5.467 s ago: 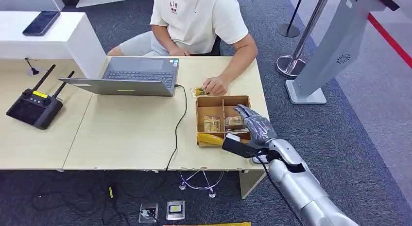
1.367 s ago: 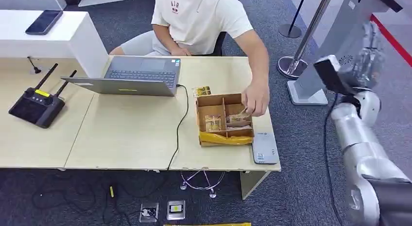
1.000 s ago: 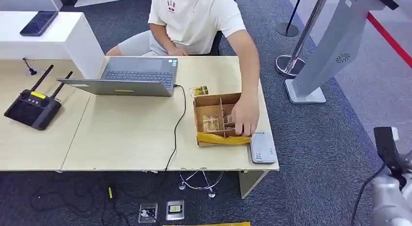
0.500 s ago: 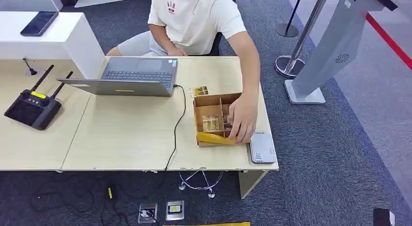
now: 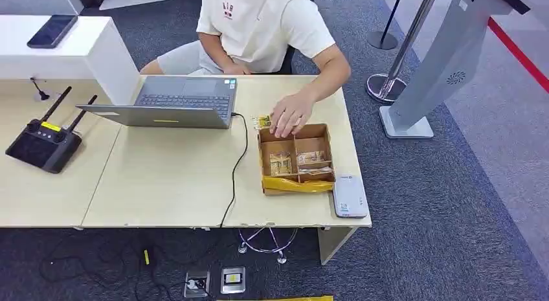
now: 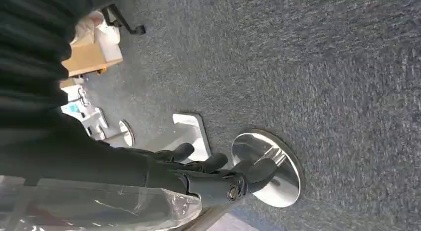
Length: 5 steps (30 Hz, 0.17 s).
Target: Pass the card to the sensor for recognition and then transmit it.
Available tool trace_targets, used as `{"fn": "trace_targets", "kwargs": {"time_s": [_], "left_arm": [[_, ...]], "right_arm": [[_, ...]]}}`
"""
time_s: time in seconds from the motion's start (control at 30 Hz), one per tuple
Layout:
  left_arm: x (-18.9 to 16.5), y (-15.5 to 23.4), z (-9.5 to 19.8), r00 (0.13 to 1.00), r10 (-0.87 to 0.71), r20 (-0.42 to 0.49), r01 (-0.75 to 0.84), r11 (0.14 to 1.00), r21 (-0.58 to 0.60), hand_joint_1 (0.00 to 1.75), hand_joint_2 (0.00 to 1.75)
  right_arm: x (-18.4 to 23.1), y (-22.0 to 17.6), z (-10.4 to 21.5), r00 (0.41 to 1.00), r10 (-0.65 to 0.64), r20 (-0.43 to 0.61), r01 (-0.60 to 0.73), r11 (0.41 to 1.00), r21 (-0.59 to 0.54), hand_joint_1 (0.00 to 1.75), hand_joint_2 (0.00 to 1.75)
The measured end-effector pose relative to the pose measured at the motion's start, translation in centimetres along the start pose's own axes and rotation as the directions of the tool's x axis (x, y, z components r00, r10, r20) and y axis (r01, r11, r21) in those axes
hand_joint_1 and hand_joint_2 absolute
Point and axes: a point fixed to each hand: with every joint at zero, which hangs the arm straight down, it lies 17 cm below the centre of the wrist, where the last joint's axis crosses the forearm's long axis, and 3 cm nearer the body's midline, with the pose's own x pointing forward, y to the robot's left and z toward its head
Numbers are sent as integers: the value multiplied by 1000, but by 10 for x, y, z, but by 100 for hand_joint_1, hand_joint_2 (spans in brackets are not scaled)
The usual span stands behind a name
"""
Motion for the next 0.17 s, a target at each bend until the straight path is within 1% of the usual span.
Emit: {"fn": "trace_targets", "kwargs": {"time_s": [0.17], "left_arm": [[2,-2,-1,1000,-2,-4,2,1000,-3,0,0]], "right_arm": [[4,15,4,1000,26,-7,-25,998,63,0,175]]}}
